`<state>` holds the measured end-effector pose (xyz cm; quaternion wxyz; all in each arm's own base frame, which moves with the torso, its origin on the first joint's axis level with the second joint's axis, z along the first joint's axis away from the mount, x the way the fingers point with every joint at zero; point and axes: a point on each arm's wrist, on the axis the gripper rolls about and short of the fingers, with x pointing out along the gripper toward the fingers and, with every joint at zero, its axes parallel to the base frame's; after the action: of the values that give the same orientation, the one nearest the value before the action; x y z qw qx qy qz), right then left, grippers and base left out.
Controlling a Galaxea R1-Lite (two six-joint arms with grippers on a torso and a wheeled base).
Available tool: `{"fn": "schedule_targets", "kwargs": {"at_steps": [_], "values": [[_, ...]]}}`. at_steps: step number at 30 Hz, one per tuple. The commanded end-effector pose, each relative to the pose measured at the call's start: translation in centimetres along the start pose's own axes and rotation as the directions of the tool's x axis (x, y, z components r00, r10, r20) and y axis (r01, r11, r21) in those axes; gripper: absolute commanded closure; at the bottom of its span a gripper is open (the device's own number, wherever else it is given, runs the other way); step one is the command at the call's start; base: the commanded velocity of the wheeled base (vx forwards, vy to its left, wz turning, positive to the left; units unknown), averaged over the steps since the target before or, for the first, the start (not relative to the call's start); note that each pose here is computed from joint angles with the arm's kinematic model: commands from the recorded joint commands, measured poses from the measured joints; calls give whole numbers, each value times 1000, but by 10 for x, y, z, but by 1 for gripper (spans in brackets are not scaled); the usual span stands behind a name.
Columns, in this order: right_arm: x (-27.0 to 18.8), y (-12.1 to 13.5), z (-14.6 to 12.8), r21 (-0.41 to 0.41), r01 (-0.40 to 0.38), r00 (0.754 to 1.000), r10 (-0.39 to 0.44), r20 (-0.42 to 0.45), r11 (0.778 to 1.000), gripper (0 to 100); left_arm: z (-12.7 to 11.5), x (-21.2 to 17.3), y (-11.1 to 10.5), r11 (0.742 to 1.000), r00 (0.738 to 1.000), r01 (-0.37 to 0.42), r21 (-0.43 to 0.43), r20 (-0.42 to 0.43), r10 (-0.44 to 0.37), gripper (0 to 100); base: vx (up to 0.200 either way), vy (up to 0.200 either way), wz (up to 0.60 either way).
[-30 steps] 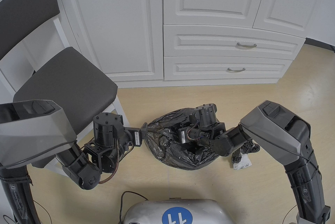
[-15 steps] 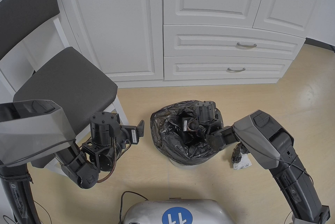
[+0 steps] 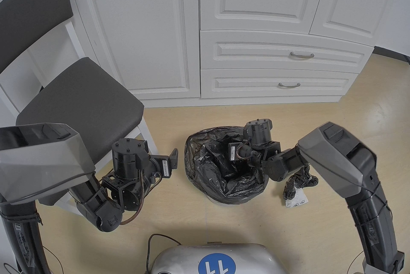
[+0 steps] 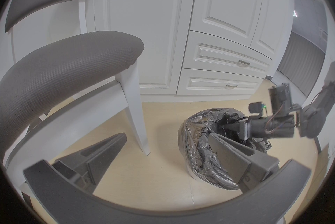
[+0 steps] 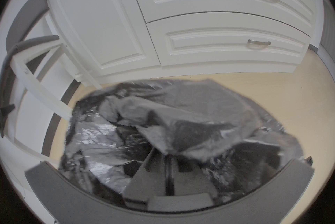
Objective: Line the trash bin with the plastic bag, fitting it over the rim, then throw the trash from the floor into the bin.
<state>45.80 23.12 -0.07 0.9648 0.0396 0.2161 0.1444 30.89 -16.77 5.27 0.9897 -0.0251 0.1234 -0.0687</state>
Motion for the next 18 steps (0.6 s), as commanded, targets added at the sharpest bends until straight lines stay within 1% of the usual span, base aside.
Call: {"fn": "schedule_targets", "kwargs": {"at_steps": [1,3,4,5,7,8,9,12,13,14,16,18], "values": [[-63,-7,56,12,-69,997,68,39,998,100,-2,7,-5,1000,1000,14,12,-3,-14,0,0,0,0],[-74,-12,65,17,-75,996,74,50,997,100,0,11,-7,1000,1000,15,18,-1,-15,0,0,0,0],[-84,-19,72,23,-67,996,66,60,997,100,2,16,-9,999,1000,12,33,-21,-11,0,0,0,0],[-89,-24,74,29,-58,996,56,63,998,100,3,21,-10,999,999,10,41,-41,-8,0,0,0,0],[-89,-24,74,29,-58,996,56,63,998,100,3,21,-10,999,999,10,41,-41,-8,0,0,0,0],[-99,-39,80,54,-16,997,12,75,998,100,5,39,-16,999,995,7,51,-97,-2,0,0,0,0],[-105,-46,83,84,4,997,-11,80,996,100,3,50,-19,999,993,6,48,-115,0,0,0,0,0],[-112,-56,86,190,35,995,-52,86,981,100,-3,73,-26,1000,992,-4,17,-122,6,0,0,0,0],[-112,-57,86,200,37,995,-55,86,979,100,-4,75,-26,1000,992,-4,14,-122,6,0,0,0,0],[-111,-64,86,250,48,994,-71,85,967,100,-8,85,-29,1000,993,-6,-5,-120,5,0,0,0,0],[-109,-74,86,283,68,993,-93,77,957,100,-15,95,-31,1000,992,-10,-17,-124,8,0,0,0,0],[-102,-80,79,295,83,993,-105,60,952,100,-19,104,-32,999,992,-18,-42,-122,13,0,0,0,0]]}}
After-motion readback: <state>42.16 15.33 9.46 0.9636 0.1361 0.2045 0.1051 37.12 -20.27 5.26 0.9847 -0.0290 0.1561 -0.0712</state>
